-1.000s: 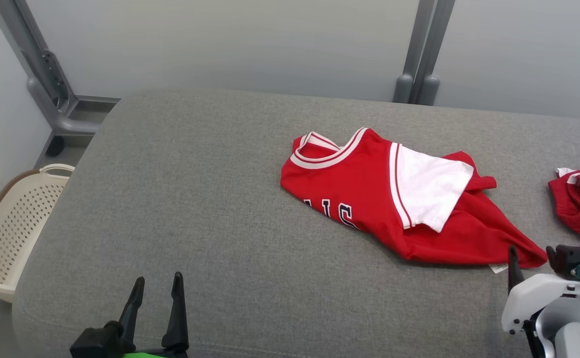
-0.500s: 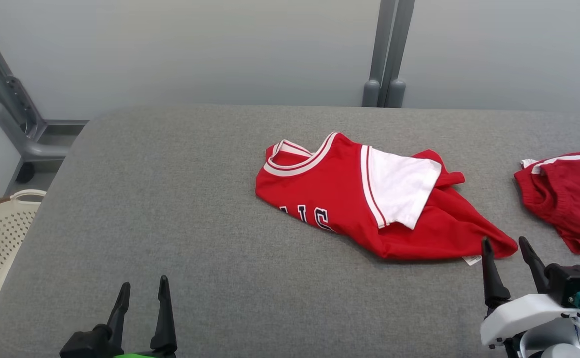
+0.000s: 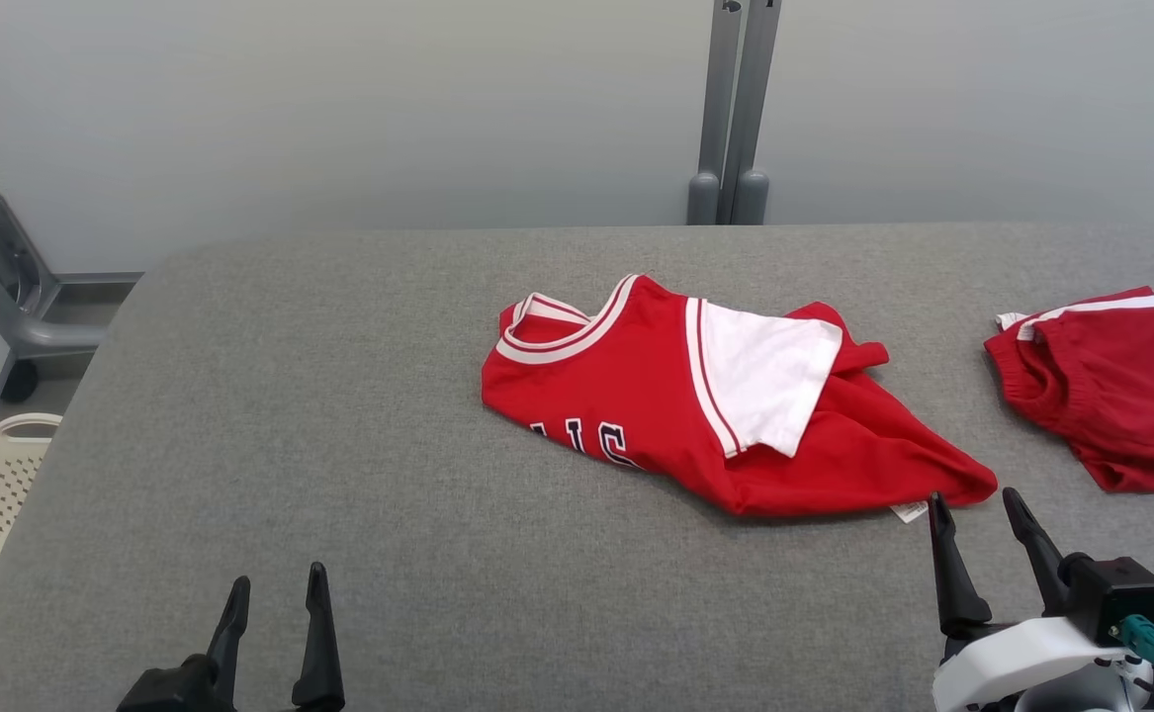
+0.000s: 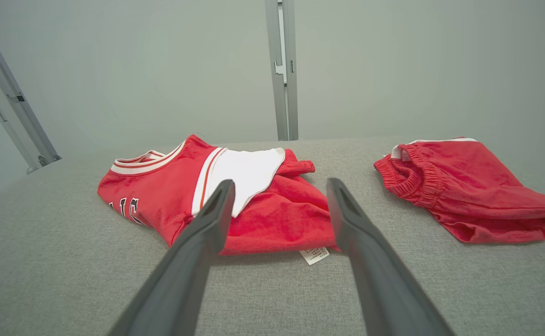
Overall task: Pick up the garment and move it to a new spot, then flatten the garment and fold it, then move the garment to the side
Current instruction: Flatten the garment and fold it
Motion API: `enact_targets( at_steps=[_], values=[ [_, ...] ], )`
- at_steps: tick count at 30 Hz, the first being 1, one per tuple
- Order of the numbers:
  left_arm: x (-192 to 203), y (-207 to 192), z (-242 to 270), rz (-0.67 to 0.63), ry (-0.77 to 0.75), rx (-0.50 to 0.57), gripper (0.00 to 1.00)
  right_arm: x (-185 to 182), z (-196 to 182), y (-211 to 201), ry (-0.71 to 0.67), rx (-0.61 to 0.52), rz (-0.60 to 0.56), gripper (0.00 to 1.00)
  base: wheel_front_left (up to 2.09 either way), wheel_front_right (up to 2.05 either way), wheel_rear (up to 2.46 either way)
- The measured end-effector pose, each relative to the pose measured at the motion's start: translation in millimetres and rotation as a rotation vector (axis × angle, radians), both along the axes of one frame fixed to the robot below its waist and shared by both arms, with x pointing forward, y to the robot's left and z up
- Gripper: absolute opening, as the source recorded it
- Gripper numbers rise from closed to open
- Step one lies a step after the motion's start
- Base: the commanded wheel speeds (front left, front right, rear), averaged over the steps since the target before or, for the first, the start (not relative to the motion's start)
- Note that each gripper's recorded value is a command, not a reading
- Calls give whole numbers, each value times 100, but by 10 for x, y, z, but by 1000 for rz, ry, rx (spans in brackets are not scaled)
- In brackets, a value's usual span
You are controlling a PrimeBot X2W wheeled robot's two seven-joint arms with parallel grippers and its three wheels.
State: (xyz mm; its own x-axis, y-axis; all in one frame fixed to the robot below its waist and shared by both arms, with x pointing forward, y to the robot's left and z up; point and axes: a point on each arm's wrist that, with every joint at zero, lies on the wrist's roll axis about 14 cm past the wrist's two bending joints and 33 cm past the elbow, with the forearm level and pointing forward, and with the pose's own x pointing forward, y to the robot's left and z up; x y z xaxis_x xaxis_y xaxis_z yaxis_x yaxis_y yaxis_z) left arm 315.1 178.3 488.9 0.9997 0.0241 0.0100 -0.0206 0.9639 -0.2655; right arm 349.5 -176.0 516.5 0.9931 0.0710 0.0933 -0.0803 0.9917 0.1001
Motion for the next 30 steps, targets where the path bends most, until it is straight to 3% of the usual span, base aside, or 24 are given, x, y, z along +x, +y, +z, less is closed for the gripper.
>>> enact_targets(
  at_steps=[7,19,30],
  values=[
    [8,-134,-95,-69,46,29,100,-12,11,47,7,-8,14,100,0,0,0],
    [787,-1446,80,-532,195,182,100,-68,63,25,16,-15,5,100,0,0,0],
    [1110,-2295,-5,-742,285,261,100,-224,-12,-332,49,-11,-114,100,0,0,0]
  ],
)
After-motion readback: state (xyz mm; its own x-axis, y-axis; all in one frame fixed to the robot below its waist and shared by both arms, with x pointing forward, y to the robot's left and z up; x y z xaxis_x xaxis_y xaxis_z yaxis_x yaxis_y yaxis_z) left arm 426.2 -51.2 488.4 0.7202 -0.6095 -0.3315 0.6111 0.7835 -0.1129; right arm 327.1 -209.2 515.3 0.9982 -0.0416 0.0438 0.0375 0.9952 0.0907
